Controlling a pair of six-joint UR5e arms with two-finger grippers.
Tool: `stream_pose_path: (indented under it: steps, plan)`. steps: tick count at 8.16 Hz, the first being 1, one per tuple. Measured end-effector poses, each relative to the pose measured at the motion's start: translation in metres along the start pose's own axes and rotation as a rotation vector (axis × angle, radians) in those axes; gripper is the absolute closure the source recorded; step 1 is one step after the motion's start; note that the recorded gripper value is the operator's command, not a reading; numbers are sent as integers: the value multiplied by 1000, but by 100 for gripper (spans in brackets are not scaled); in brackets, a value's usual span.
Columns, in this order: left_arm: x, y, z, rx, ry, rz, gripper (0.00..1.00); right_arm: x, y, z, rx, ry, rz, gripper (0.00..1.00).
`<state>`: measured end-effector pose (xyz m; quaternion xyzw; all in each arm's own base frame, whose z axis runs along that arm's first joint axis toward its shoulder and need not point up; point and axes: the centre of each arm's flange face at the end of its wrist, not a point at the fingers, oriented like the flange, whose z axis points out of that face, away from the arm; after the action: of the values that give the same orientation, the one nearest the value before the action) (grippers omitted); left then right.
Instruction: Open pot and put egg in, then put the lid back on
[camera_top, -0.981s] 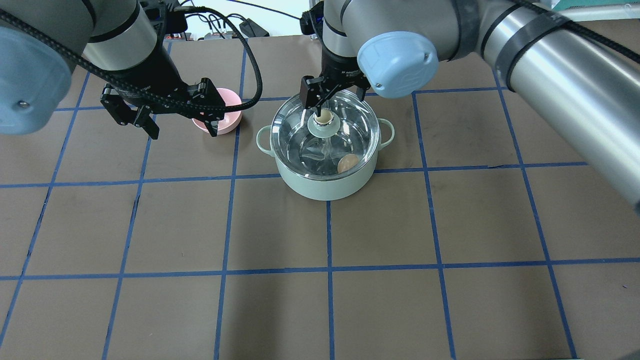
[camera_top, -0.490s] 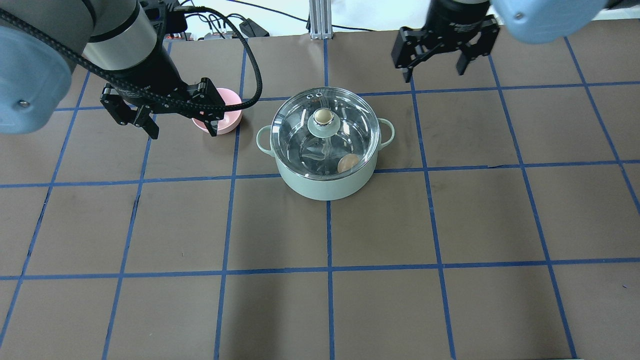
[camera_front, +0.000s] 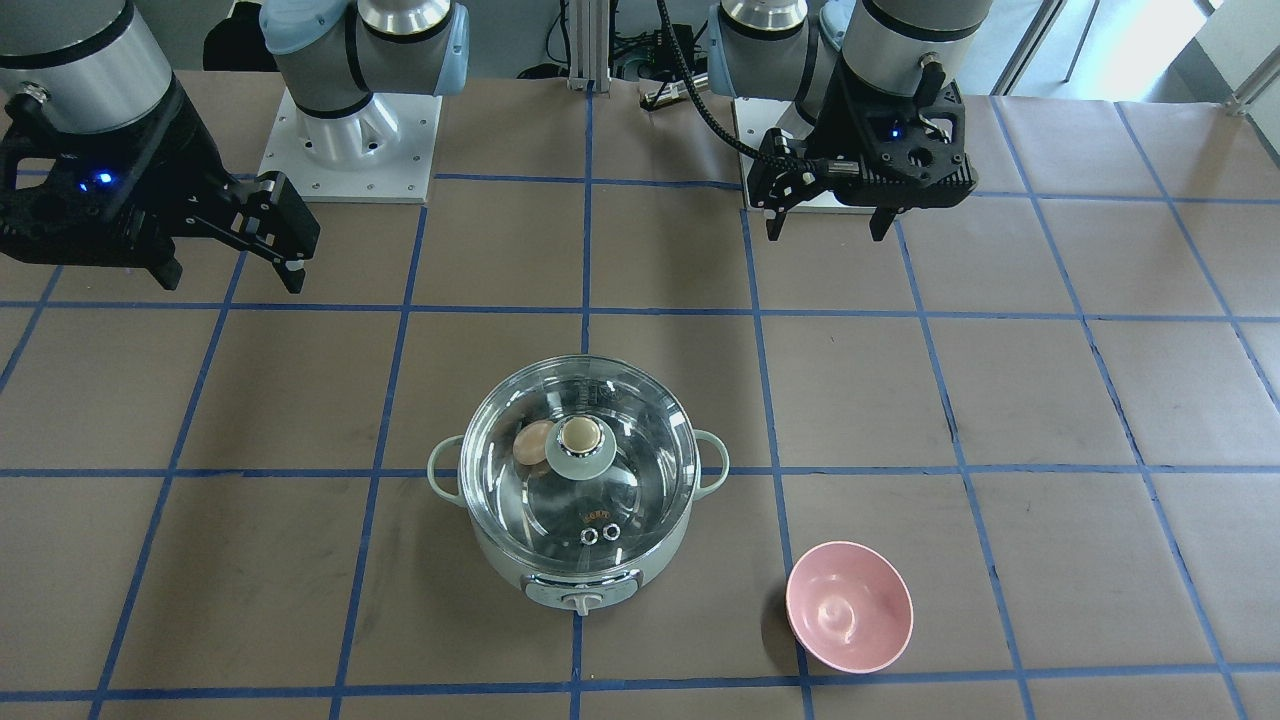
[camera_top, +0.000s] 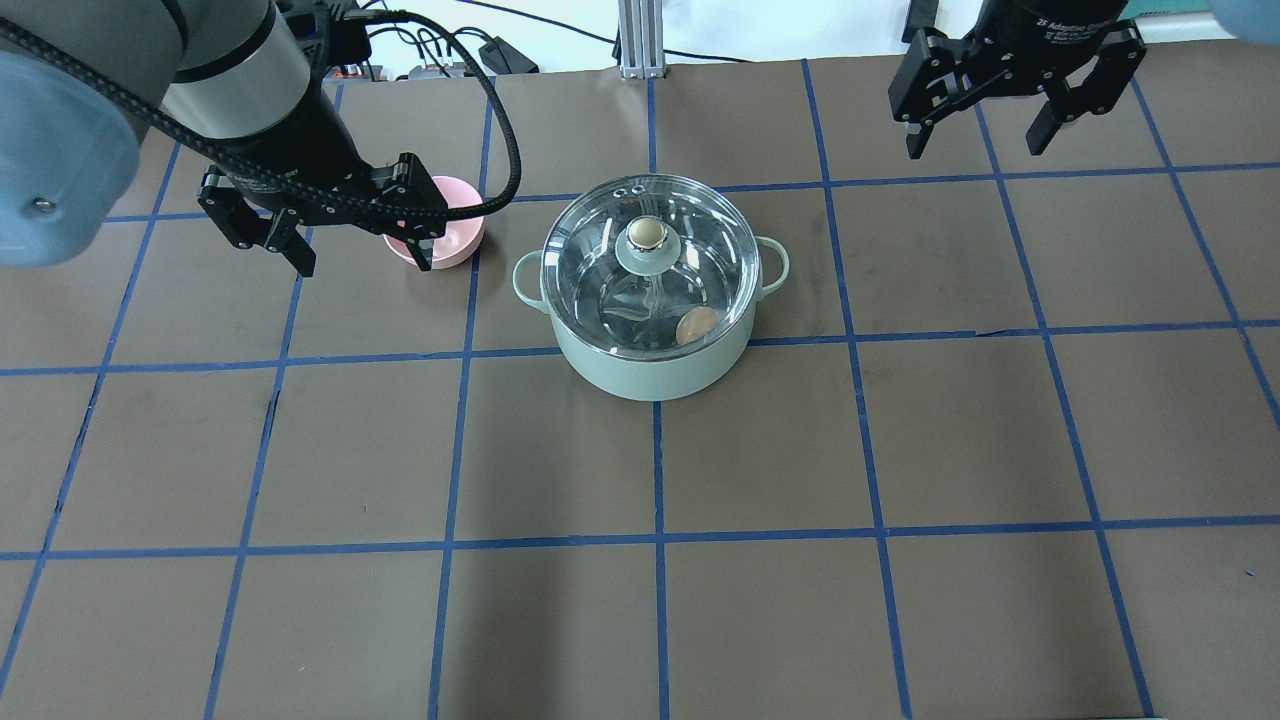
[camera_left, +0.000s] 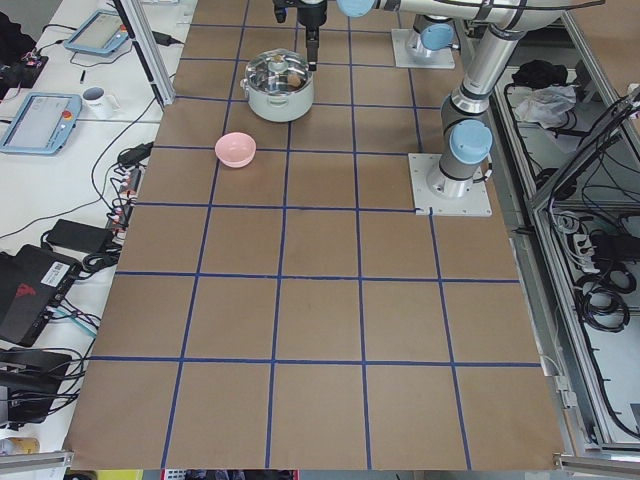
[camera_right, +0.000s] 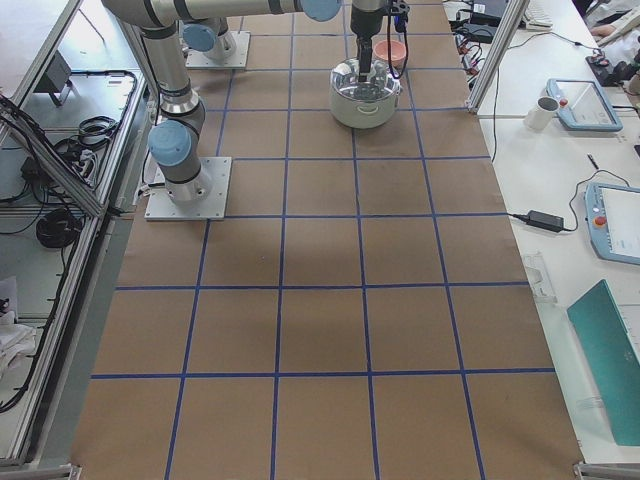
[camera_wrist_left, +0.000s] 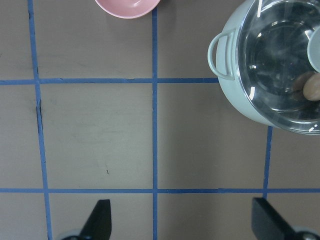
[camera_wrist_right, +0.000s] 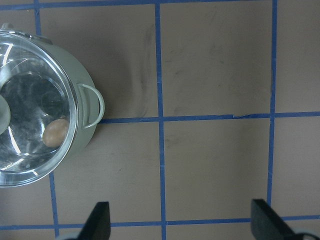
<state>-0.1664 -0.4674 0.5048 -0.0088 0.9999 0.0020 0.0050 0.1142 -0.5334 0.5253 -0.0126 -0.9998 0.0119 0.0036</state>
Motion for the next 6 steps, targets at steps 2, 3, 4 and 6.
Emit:
stream_pose_path:
  steps: [2,3,4,6]
  plan:
    - [0,0,0,1,0,-1,0,2,2,0,-7,-3,4,0]
    - [-1,0,0,1,0,-1,0,2,3,1,-11,-3,4,0]
    - [-1,0,0,1,0,-1,0,2,3,3,-13,-3,4,0]
    - [0,0,0,1,-1,-1,0,2,3,6,-18,-1,2,0]
